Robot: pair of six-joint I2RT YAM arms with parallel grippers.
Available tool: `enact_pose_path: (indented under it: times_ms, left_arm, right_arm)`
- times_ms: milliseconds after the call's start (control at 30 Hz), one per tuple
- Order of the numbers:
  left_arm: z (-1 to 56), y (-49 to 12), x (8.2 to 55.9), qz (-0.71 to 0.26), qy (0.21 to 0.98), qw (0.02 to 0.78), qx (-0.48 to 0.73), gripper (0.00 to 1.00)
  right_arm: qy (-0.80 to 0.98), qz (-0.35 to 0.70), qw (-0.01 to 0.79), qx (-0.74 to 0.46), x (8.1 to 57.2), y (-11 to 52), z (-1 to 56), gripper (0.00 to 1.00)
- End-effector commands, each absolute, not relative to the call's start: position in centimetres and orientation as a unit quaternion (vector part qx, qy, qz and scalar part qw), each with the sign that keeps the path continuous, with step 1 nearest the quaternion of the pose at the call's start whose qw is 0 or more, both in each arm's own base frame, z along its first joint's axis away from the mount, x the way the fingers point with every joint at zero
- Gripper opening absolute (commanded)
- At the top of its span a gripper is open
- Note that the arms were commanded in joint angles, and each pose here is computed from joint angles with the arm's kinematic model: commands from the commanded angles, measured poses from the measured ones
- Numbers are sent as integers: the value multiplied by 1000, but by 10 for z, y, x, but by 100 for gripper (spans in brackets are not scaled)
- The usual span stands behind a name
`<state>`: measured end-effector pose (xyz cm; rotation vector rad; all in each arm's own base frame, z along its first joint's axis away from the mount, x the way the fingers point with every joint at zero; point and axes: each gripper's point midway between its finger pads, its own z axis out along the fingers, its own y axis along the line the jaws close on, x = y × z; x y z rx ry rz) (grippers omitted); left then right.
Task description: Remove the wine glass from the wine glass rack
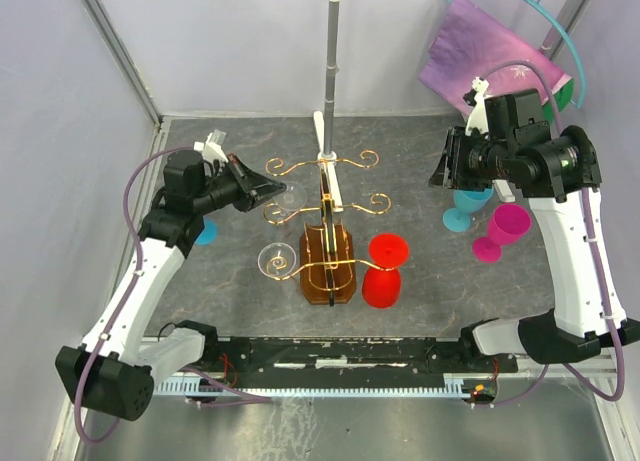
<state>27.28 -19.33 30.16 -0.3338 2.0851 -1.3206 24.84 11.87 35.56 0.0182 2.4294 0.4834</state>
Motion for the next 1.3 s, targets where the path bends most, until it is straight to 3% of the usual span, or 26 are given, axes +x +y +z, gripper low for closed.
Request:
enact_pose_path:
  times_ms: [0,367,767,1033,1267]
  left_arm:
    - [354,-200,292,-544,746,371,-100,3]
    - [417,-202,319,-559,709,426,-56,3]
    - [456,-210,277,-634,659,404,-20,3]
    - [495,-207,237,-637,615,460,66,3]
    - [531,-209,201,-655,545,497,162,3]
  right_arm:
    - [913,197,356,9,254,122,372,42]
    - [910,231,345,-2,247,133,377,50]
    - [911,260,321,-10,236,143,378,55]
    - [886,385,258,28,228,184,401,56]
    - [822,545,143,81,214,235,444,67]
